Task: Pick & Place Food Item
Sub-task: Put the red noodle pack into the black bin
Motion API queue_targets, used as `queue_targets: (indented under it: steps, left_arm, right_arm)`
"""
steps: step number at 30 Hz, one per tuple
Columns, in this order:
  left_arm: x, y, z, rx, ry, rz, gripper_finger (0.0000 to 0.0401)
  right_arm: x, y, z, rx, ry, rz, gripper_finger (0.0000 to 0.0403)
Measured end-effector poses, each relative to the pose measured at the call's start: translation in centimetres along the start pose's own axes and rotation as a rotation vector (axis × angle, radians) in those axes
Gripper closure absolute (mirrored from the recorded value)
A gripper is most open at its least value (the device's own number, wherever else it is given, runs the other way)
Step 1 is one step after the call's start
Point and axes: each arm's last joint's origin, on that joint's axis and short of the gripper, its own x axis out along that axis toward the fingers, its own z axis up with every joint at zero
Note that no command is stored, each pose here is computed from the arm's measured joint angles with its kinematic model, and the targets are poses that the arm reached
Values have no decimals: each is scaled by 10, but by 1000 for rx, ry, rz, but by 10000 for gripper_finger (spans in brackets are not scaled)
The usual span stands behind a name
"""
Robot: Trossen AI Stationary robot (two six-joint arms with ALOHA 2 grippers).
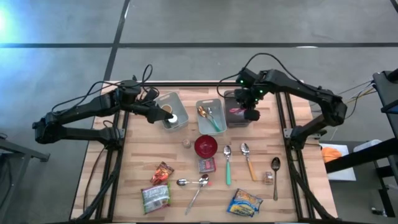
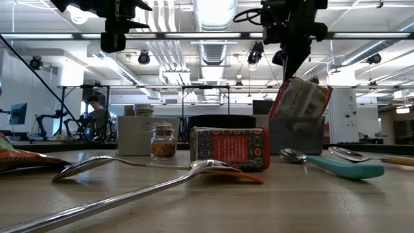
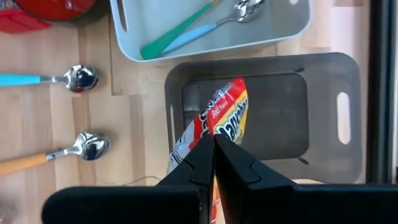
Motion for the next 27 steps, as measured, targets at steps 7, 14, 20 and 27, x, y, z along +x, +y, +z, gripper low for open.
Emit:
queue_targets:
  steps: [7,14,20,27]
  left_arm:
    - [0,0,0,1,0,0,244]
    - [0,0,0,1,1,1,244]
    - [0,1,-1,2,5,5,244]
    - [0,1,-1,1,6,16,244]
  right_arm:
    - [15,-4,4,-47,41,29,395]
    - [33,-9,9,-50,85,77,395]
    - [42,-10,9,-41,115,114,395]
    - [49,-10,10,-16,129,164,395]
